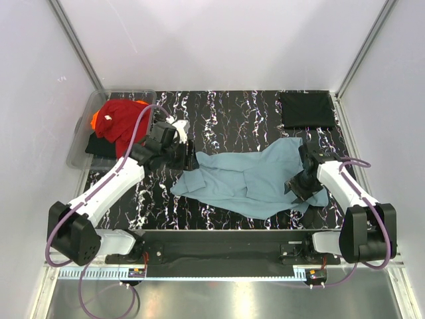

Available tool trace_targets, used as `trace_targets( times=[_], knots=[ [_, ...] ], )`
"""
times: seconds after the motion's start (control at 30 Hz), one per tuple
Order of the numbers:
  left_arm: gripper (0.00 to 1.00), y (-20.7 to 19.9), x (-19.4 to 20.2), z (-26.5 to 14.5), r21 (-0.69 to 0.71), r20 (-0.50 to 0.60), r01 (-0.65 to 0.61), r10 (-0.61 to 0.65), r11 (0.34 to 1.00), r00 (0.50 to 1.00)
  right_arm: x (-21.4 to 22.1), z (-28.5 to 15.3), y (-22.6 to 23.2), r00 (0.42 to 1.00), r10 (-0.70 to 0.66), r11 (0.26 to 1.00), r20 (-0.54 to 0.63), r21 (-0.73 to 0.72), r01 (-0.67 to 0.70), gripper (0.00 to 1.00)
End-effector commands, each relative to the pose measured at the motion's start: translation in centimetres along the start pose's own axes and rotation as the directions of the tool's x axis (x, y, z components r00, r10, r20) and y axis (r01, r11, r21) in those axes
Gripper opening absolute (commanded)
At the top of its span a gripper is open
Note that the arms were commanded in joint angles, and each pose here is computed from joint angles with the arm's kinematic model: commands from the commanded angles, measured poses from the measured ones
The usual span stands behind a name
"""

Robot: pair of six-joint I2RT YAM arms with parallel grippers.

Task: Fold and stack the t-shirts
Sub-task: Flatten the tshirt out

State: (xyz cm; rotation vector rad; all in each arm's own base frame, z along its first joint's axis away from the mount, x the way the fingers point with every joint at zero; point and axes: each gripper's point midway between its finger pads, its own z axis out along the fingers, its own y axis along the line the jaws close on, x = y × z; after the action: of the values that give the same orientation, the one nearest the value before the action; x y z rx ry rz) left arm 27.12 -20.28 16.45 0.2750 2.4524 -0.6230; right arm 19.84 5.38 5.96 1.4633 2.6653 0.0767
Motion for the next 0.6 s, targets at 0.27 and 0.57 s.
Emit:
trace_targets(
  times=[0.27,0.57],
  knots=[
    [0.63,-0.8,-1.5,-1.3,0.03,0.077,-0.019,0.017,0.999,0.997,-1.4,0.2,-0.1,0.998,-0.002,0.999,0.056,0.04,-0.001,0.51],
    [0.63,-0.5,-0.9,-0.7,0.02,0.053,0.004,-0.005,1.0,0.999,-2.4,0.3,-0.4,0.992,0.022,0.998,0.121,0.048,-0.028,0.49]
  ],
)
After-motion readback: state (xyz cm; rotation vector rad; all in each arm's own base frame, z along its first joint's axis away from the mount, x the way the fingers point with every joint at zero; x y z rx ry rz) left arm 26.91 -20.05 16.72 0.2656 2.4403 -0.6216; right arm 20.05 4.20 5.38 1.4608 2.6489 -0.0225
